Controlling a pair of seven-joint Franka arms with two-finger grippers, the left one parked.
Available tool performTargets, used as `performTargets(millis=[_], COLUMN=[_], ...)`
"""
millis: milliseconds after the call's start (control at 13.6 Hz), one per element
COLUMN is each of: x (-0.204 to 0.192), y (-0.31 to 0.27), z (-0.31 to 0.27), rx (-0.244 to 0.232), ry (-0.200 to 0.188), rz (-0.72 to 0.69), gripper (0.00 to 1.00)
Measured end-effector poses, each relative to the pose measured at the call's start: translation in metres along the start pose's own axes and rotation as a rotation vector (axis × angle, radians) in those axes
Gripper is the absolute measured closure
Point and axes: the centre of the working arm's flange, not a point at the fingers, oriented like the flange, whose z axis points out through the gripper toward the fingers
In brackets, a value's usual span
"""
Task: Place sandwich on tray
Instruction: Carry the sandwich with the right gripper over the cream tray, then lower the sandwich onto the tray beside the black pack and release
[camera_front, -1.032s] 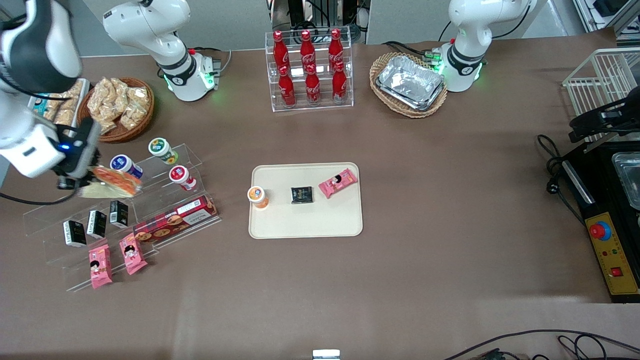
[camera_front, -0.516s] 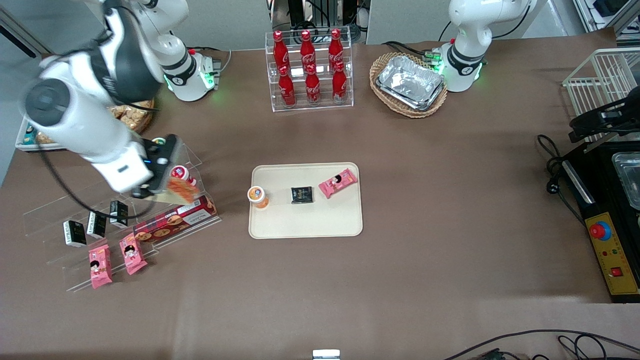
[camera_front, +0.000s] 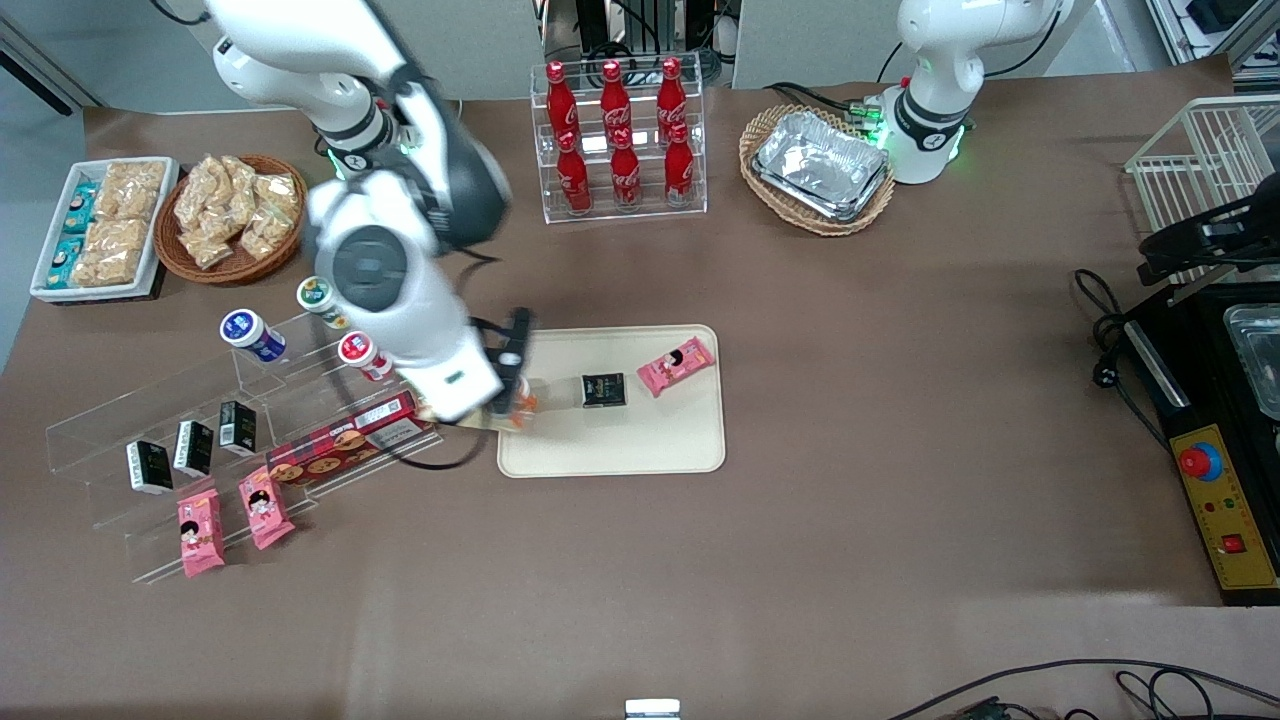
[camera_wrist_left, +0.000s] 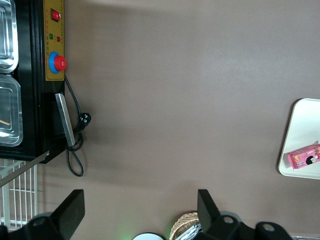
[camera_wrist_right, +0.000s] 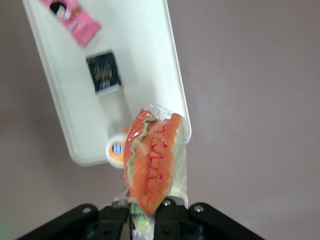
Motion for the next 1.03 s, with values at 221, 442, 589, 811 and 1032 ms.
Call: performTargets(millis=[221,442,589,811,1032], x=[0.074,0.11,0.114,0.114,0.117], y=[-0.025,-0.04,-0.039,-0.036,-0.034], z=[0.051,0.102,0.12,0.133,0.151], rx=[-0.028,-0.043,-0.044,-0.054,-0.067], ry=[0.045,0.051,0.038,0.032,0.029], rz=[0.019,0.018,0.02,0.022,0.024], gripper=[0.85,0.85,0.85,0.85,0.85])
